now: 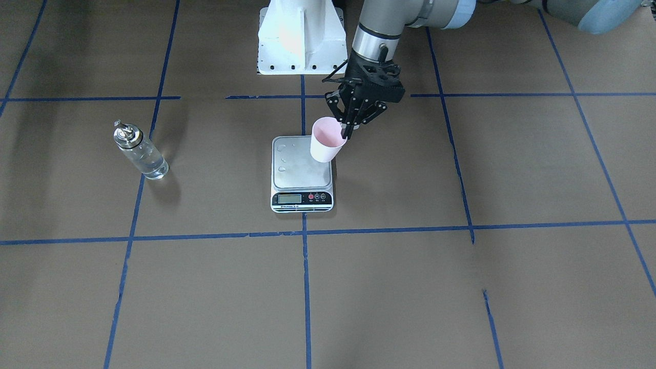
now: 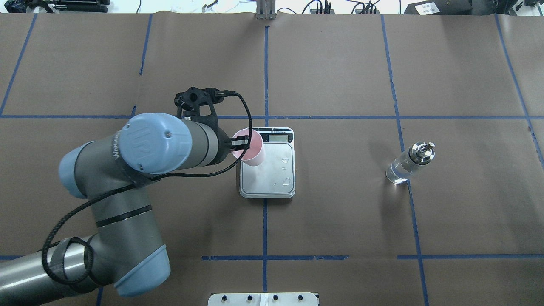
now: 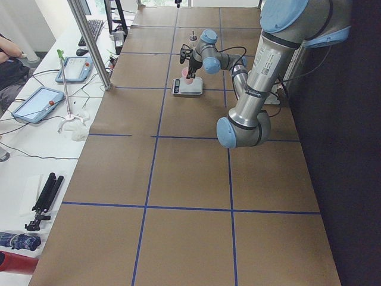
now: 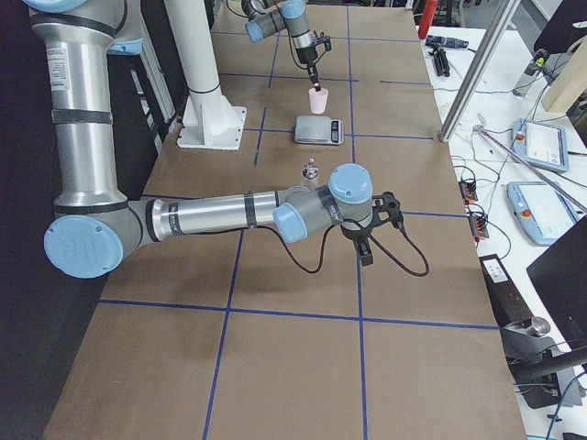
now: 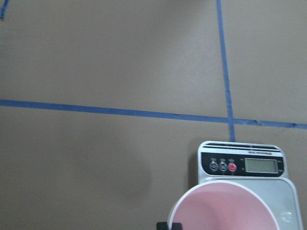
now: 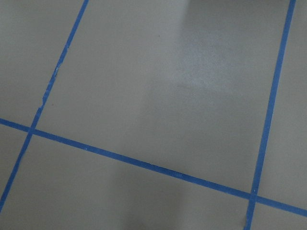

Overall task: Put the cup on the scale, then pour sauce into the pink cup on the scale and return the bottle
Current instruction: 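Carry the pink cup with the left gripper onto the scale and release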

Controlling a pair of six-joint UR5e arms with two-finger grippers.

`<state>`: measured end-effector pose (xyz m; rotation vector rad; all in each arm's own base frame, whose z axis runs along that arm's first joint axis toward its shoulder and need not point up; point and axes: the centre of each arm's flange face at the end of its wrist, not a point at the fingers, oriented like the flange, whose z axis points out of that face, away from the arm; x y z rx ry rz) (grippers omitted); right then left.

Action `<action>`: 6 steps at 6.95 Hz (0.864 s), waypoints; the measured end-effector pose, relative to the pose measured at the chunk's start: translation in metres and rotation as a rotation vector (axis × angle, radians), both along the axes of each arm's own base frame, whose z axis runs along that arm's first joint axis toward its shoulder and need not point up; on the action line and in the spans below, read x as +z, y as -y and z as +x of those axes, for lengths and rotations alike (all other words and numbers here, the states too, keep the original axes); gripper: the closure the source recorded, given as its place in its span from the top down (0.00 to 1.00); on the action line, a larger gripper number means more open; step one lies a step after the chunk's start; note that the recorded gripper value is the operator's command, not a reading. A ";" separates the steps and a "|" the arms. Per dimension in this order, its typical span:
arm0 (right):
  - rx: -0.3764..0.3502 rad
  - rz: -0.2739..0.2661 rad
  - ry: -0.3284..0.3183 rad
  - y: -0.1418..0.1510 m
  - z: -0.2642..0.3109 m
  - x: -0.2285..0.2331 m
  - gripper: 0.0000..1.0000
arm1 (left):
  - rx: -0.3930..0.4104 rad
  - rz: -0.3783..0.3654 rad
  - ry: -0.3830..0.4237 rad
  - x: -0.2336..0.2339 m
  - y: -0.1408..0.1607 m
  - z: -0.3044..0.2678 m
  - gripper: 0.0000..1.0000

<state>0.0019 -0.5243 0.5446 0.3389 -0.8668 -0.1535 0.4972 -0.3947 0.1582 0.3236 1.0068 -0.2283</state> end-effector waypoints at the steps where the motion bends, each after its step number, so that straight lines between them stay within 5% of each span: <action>1: 0.001 0.001 0.000 0.000 0.000 -0.001 1.00 | -0.006 -0.004 0.012 -0.004 0.005 0.016 0.00; 6: 0.002 0.001 0.001 -0.001 0.001 -0.001 1.00 | -0.001 -0.002 0.046 0.002 0.006 0.039 0.06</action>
